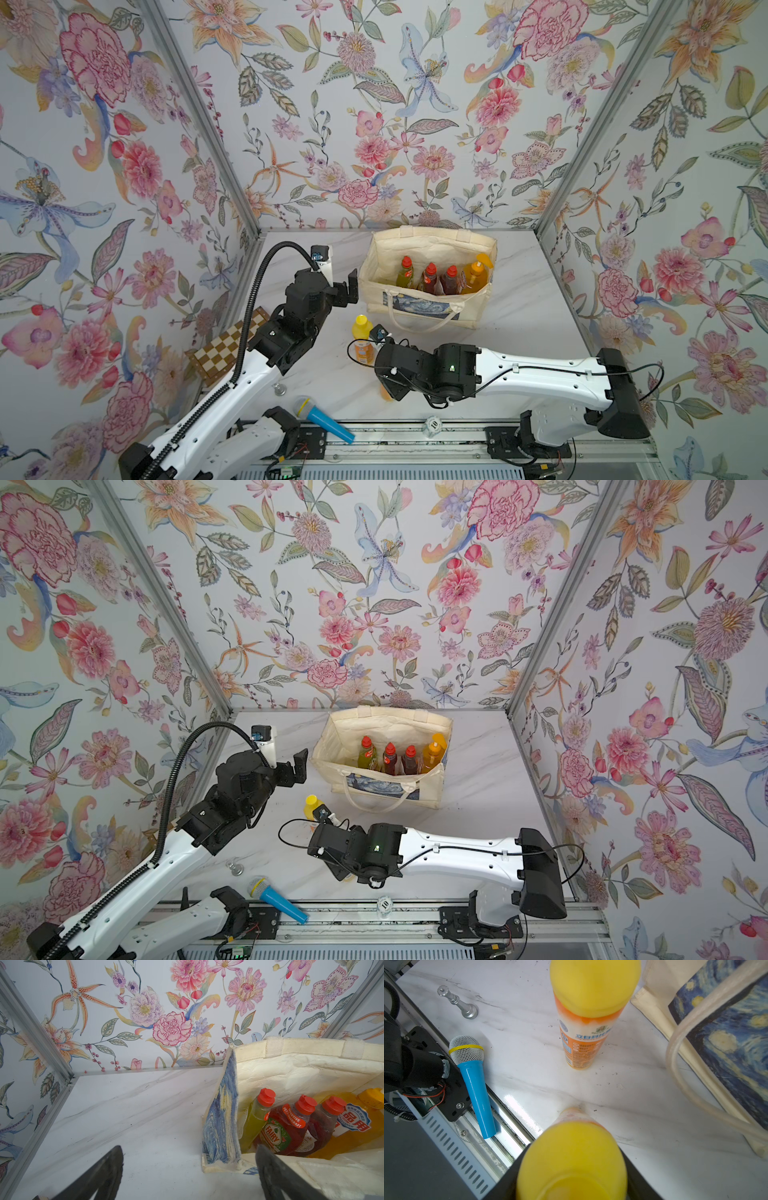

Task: Pack dish soap into the shopping bag
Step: Pick up the bottle of dish soap at the center of the board.

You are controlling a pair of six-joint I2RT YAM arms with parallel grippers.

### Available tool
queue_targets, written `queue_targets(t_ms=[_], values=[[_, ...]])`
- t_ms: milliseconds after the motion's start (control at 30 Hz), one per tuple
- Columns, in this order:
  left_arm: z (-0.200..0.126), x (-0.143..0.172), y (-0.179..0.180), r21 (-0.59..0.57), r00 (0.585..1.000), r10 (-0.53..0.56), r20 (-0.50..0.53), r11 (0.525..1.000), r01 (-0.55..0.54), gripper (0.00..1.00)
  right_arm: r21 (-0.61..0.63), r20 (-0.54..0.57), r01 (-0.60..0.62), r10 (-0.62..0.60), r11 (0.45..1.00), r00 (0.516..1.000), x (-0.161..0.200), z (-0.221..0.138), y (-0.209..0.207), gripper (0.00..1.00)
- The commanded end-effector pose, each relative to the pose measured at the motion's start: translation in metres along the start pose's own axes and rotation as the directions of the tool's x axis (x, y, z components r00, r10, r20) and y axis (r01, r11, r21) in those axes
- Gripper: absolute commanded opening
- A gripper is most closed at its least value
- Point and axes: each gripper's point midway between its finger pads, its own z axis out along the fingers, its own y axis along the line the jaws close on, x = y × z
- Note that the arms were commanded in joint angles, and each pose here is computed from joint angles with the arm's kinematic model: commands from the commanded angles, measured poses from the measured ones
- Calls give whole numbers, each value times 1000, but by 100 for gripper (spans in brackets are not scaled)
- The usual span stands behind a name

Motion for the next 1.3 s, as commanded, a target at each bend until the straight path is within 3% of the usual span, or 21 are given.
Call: queue_targets(t_ms=[0,133,567,800,1133,1267], values=[[3,1,0,8,1000,-8,-3,1000,8,99,26,24,6,-7,1000,1000,-2,1,-7,64],[2,-1,-1,10,1000,-8,0,1000,8,99,13,57,17,-18,1000,998,-5,0,-3,70],[2,-4,-1,15,1000,-11,3,1000,11,99,-6,148,17,-16,1000,989,-13,-9,-4,75],[1,-4,-1,19,1000,-16,4,1000,16,99,-4,144,21,-20,1000,989,-8,-7,-5,73],[0,-4,-3,29,1000,-30,3,999,30,99,-16,153,29,-27,999,988,-5,-2,-3,52],[0,-5,-9,65,1000,-30,-6,997,30,98,-9,180,35,-32,999,983,-12,-9,-6,31]])
